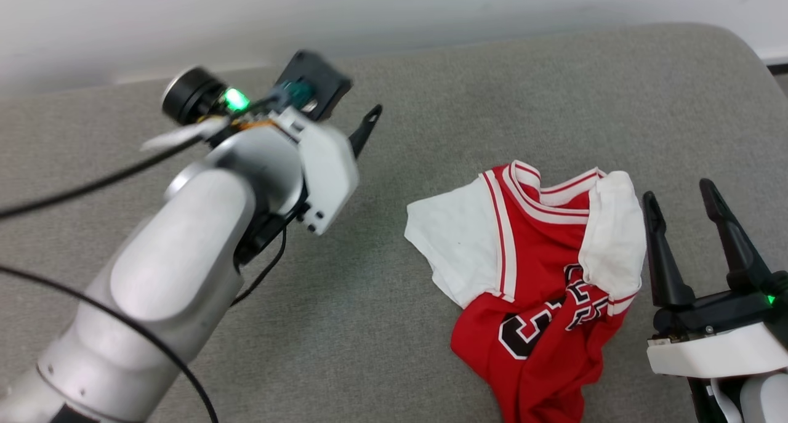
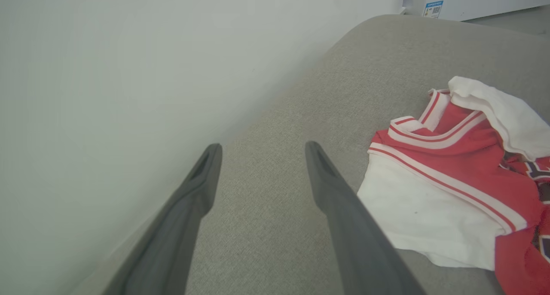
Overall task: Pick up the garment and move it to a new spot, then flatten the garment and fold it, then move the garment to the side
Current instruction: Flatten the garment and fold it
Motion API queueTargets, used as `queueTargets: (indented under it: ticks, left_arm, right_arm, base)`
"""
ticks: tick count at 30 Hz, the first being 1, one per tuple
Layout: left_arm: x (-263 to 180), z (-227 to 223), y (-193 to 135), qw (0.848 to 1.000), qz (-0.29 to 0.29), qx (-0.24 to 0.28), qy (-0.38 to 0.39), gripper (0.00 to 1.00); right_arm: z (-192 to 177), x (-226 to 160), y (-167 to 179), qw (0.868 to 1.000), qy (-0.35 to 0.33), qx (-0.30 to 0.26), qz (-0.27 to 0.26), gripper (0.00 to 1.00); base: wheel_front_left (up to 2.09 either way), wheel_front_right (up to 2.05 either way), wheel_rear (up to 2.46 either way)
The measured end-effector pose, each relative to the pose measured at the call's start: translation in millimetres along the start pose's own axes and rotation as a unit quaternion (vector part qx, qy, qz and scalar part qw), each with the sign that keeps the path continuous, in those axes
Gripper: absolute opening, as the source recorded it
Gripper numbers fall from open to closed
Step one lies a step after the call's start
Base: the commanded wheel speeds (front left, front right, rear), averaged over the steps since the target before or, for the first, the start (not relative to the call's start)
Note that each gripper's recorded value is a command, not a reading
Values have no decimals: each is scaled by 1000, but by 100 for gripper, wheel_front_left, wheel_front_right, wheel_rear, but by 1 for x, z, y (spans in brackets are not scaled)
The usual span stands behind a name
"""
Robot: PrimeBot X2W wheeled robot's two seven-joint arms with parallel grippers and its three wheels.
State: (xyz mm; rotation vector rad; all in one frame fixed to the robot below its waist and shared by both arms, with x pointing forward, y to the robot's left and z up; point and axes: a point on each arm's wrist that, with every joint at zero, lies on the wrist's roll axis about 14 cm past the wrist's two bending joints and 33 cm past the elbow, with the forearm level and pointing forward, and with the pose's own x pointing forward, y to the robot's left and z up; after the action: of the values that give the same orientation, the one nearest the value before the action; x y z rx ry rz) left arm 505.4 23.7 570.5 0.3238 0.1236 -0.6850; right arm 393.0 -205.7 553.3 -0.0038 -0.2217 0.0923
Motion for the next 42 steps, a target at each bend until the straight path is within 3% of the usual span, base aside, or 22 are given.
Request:
queueTargets:
  ticks: [6,13,15,20,25,30,31,32,33,35,36,39,40,42]
  left_arm:
    - [28,-7,-51,985,-135,26,109,100]
    - [39,-60,-84,932,-236,77,263,100]
    - [41,-77,-87,915,-252,80,304,100]
    - [53,-109,-95,893,-277,69,349,100]
    - [47,-152,-117,859,-307,94,400,100]
    - [49,-162,-126,854,-319,105,398,100]
    - [49,-162,-126,854,-319,109,396,47]
    - [50,-162,-126,856,-317,112,392,14]
    - [50,-162,-125,858,-315,112,390,0]
    - [48,-159,-127,861,-316,111,384,0]
    - [47,-146,-131,872,-316,108,357,0]
    - [39,-132,-120,884,-302,113,338,0]
    - [35,-129,-113,888,-295,111,335,0]
    - [12,-135,-68,900,-245,81,352,0]
  right_arm:
    - [7,12,1,1000,-19,-1,-5,100]
    - [-4,23,-3,1000,-11,-8,-11,100]
    - [-8,27,-2,1000,-7,-9,-10,100]
    - [-20,35,-2,1000,3,-12,-12,100]
    - [-33,40,-5,1000,18,-16,-16,100]
    - [-42,41,-8,999,29,-22,-21,100]
    - [-42,42,-9,999,29,-22,-21,100]
    - [-43,42,-9,999,30,-22,-21,100]
    - [-44,42,-9,999,31,-22,-21,100]
    - [-43,43,-7,999,29,-22,-18,100]
    - [-37,45,-2,999,21,-22,-11,100]
    - [-31,41,-1,1000,15,-24,-9,100]
    - [-29,39,-1,1000,14,-23,-9,100]
    - [-24,34,5,1000,9,-18,-3,100]
  base:
    - [0,0,0]
    - [0,0,0]
    - [0,0,0]
    - [0,0,0]
    - [0,0,0]
    - [0,0,0]
    - [0,0,0]
    - [0,0,0]
    - [0,0,0]
    - [0,0,0]
    - [0,0,0]
    - [0,0,0]
    - [0,0,0]
    - [0,0,0]
